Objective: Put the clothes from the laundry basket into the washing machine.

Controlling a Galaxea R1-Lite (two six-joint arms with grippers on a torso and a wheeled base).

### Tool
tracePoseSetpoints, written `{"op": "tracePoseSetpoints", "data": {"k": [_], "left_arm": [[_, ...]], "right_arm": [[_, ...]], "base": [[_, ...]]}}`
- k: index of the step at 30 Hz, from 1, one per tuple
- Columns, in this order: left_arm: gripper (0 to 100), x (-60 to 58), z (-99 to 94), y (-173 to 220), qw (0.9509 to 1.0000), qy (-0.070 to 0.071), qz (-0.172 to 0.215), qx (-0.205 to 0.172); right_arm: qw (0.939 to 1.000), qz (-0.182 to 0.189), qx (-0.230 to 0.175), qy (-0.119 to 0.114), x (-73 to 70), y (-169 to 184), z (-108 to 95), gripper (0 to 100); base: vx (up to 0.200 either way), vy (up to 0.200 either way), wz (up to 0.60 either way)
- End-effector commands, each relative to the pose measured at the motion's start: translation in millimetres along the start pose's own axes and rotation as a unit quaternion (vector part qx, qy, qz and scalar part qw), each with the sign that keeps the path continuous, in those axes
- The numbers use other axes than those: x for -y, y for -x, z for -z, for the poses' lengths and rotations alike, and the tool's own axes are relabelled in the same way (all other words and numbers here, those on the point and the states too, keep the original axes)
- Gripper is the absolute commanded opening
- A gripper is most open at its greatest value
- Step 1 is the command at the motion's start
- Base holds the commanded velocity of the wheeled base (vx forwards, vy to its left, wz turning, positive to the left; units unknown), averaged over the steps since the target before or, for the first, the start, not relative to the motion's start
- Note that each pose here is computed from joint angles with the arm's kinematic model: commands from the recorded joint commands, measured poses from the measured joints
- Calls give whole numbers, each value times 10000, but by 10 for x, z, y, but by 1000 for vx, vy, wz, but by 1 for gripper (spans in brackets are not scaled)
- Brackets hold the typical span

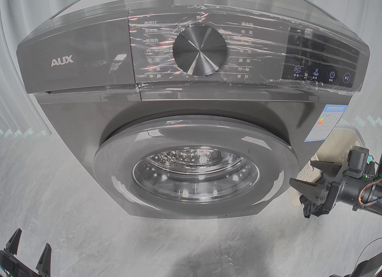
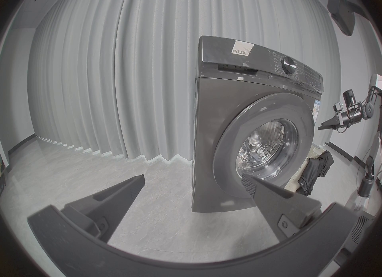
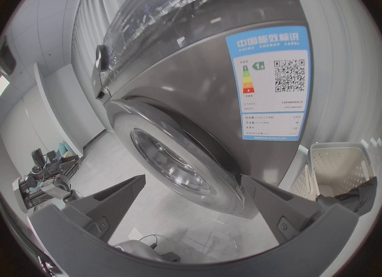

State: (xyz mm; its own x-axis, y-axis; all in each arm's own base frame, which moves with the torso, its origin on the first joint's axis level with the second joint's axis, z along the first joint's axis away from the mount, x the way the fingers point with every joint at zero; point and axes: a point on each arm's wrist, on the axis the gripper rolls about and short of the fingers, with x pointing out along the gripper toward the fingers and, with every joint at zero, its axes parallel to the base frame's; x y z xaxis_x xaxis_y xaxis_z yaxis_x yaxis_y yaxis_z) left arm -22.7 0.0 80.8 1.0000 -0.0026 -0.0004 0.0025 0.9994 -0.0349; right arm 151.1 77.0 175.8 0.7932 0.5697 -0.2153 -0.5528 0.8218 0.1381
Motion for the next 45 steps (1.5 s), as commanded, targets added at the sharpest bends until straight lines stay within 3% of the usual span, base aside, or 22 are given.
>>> {"op": "tracePoseSetpoints", "data": {"k": [1,18,30,39,45], "left_arm": [[100,-2,48,1,10000,10,-5,2],[100,-2,48,1,10000,10,-5,2],[100,-2,48,1,10000,2,-5,2],[100,-2,48,1,10000,10,3,2],[100,-2,48,1,10000,17,3,2]], "right_arm": [[9998,48,-204,-39,24,-164,11,100],[9998,-83,-157,45,-2,-539,45,100],[9995,-273,-145,94,-91,-231,154,100],[9995,-294,-86,103,-93,-304,104,100],[9993,-295,-216,97,-88,-330,155,100]], "base": [[0,0,0],[0,0,0],[0,0,0],[0,0,0],[-200,0,0]]}}
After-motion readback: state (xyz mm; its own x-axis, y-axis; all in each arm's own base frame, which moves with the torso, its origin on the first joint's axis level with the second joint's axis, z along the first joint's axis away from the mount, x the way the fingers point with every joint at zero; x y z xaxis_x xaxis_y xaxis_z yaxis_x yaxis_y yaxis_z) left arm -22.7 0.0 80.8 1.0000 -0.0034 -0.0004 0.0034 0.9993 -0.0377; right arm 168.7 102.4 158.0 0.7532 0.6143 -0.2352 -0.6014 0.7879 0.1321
